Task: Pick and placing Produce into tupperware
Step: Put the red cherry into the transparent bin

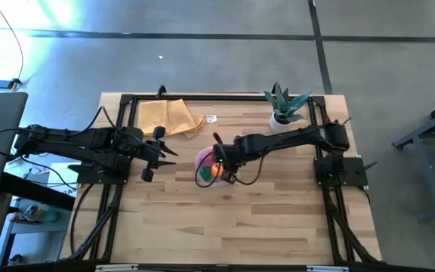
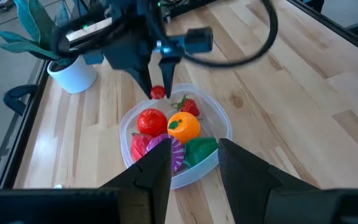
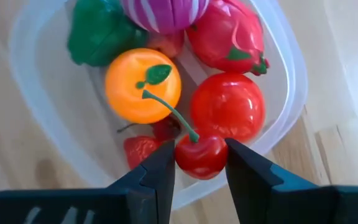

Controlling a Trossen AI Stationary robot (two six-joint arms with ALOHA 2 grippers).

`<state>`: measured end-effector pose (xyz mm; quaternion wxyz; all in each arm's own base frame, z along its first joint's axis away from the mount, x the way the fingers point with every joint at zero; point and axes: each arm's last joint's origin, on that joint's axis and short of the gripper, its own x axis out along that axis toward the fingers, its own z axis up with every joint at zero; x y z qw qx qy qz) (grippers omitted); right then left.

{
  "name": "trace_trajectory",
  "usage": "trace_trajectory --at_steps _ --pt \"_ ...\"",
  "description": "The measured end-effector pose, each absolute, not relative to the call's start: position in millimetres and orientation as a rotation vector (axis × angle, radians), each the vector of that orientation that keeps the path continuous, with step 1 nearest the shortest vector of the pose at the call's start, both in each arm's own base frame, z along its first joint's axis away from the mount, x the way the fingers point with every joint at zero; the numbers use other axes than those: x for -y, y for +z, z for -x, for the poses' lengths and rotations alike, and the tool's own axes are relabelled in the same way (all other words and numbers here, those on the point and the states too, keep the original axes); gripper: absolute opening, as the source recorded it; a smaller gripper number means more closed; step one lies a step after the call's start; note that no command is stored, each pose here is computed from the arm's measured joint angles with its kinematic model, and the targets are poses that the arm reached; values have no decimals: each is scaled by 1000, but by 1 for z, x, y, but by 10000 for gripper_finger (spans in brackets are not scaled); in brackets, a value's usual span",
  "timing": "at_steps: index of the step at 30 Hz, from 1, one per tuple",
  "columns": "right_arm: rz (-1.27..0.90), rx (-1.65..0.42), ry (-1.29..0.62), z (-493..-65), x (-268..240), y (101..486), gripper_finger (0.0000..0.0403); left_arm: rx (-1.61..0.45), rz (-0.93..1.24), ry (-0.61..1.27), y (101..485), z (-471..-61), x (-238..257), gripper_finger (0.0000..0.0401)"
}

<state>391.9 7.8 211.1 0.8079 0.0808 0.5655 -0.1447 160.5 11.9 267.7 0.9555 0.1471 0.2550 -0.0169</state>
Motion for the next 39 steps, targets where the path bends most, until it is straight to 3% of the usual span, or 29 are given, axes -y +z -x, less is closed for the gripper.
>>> trace_trajectory --at_steps 8,39 --pt "-175 -1275 -355 -394 1 189 112 -518 -299 -35 268 -161 -12 120" --pt "-129 -1284 -286 -399 -11 178 115 -518 -298 -35 268 -161 -12 120"
